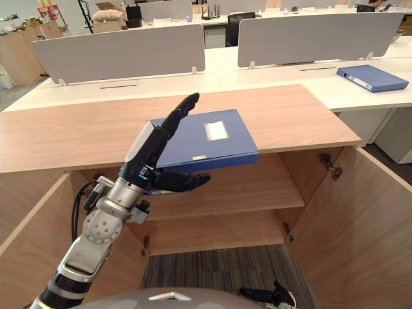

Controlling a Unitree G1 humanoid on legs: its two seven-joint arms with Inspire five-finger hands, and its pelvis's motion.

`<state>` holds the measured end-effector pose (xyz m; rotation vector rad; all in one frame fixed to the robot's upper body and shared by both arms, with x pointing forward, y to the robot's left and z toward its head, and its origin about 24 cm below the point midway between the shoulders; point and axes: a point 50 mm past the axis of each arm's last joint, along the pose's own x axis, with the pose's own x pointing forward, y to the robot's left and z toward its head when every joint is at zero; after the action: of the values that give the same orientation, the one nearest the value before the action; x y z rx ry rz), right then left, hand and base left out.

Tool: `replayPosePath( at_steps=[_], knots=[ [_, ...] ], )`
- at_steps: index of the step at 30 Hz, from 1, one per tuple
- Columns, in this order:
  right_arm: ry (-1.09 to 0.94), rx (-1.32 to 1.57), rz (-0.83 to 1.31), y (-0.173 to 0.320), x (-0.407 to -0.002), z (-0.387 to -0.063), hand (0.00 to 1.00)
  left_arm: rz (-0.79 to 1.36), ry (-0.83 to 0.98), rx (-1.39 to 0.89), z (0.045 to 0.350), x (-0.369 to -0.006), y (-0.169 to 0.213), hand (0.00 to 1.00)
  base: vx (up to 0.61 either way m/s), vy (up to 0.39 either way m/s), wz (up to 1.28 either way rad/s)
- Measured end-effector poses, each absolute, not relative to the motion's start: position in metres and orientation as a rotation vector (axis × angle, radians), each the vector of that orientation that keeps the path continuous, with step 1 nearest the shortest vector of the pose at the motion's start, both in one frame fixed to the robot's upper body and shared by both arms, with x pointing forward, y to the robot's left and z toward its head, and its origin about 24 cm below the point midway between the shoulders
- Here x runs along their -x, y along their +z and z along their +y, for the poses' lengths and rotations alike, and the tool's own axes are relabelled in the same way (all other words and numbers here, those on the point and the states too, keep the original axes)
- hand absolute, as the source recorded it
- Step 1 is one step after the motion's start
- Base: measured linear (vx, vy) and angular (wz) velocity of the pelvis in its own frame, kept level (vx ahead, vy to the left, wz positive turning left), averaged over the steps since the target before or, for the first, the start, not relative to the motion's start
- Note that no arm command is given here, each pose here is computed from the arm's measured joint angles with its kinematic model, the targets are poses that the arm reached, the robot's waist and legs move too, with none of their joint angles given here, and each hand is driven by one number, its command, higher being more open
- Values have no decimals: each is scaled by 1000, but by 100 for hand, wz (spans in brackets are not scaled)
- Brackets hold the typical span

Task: Walk over to the cabinet, pick up the folder, carry it to the office cabinet, place the folder inside the office cabinet, then close the office cabinet door

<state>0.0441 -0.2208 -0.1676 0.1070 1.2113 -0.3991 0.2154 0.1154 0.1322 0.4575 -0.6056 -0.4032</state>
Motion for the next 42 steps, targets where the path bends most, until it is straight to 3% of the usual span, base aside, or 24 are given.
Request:
replayPosePath(
  at_steps=[11, 16, 25, 38, 39, 42],
  knots=[
    [-403, -83, 1230, -169, -42, -218, 100, -691, -366, -665, 96, -209, 125, 100, -4, -2, 0],
    [-392, -71, 1230, -169, -43, -217, 100, -609, -372, -763, 100, -216, 103, 100, -6, -3, 8],
    [-385, -79, 1227, -169, -46, -213, 100, -607, -335, -882, 102, -216, 97, 100, -9, -6, 4],
    [-388, -79, 1226, -170, -48, -211, 100, -511, -145, -923, 108, -220, 77, 100, 0, 0, 0],
    [-391, -78, 1227, -170, -48, -211, 100, -507, -136, -927, 109, -221, 77, 0, 0, 0, 0],
    [-394, -78, 1228, -170, -48, -210, 100, -501, -113, -960, 111, -222, 77, 0, 0, 0, 0]
  ],
)
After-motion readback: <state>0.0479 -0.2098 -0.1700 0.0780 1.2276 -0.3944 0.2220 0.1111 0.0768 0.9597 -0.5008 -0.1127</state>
